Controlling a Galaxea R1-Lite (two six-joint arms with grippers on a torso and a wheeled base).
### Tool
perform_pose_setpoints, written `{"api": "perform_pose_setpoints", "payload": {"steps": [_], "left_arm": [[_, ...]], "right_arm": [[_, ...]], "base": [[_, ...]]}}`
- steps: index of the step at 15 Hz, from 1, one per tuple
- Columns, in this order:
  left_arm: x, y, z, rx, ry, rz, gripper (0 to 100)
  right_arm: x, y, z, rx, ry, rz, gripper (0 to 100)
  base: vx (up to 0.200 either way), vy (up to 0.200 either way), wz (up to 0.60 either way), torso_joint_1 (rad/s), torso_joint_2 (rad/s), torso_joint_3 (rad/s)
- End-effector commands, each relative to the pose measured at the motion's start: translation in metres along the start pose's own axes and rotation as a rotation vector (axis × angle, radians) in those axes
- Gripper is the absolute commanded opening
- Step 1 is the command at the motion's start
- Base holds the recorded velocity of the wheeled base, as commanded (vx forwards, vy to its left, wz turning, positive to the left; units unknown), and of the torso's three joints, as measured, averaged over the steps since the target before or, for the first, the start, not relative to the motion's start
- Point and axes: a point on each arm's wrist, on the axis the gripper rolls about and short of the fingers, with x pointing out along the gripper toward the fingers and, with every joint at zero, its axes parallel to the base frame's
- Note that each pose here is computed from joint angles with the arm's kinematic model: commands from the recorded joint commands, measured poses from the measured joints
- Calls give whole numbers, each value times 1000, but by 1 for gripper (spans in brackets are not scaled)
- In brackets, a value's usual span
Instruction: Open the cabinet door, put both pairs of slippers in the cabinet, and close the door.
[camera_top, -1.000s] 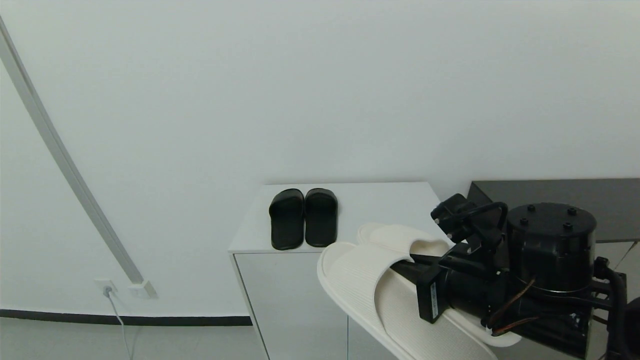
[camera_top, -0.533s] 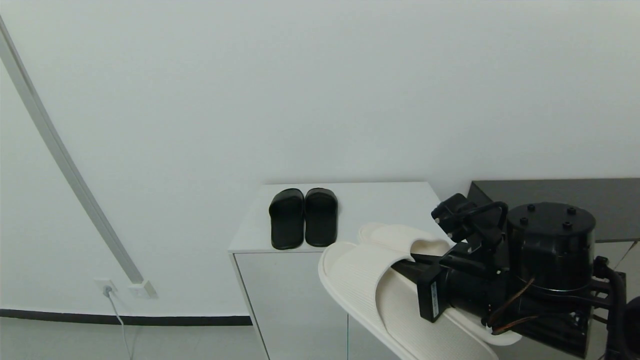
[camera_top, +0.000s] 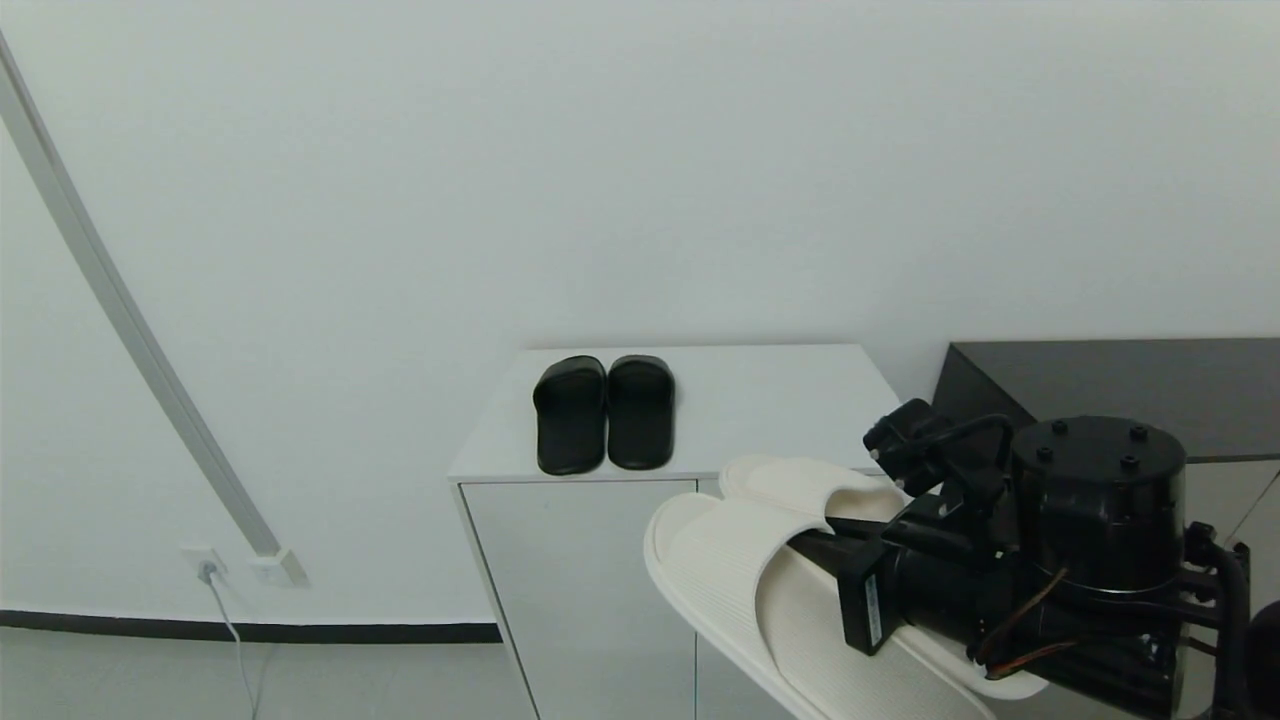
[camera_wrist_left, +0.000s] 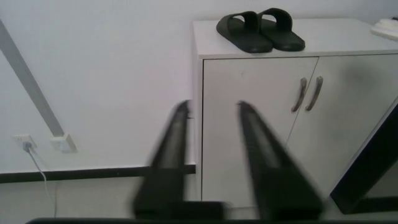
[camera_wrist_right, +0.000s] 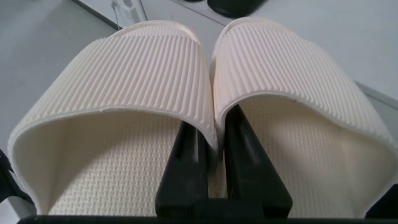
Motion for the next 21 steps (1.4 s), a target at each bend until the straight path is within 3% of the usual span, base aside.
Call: {"api": "perform_pose_setpoints", "payload": {"steps": [1,21], "left_arm": [[0,0,0,1,2,1,100],[0,0,0,-5,2,2,100]], "right_arm": [[1,0,-2,-5,8,-1,0],[-2,0,-6,-11,20,-2,0]], "base": [[0,0,0,-159,364,207],[0,0,0,-196,494,294]]}}
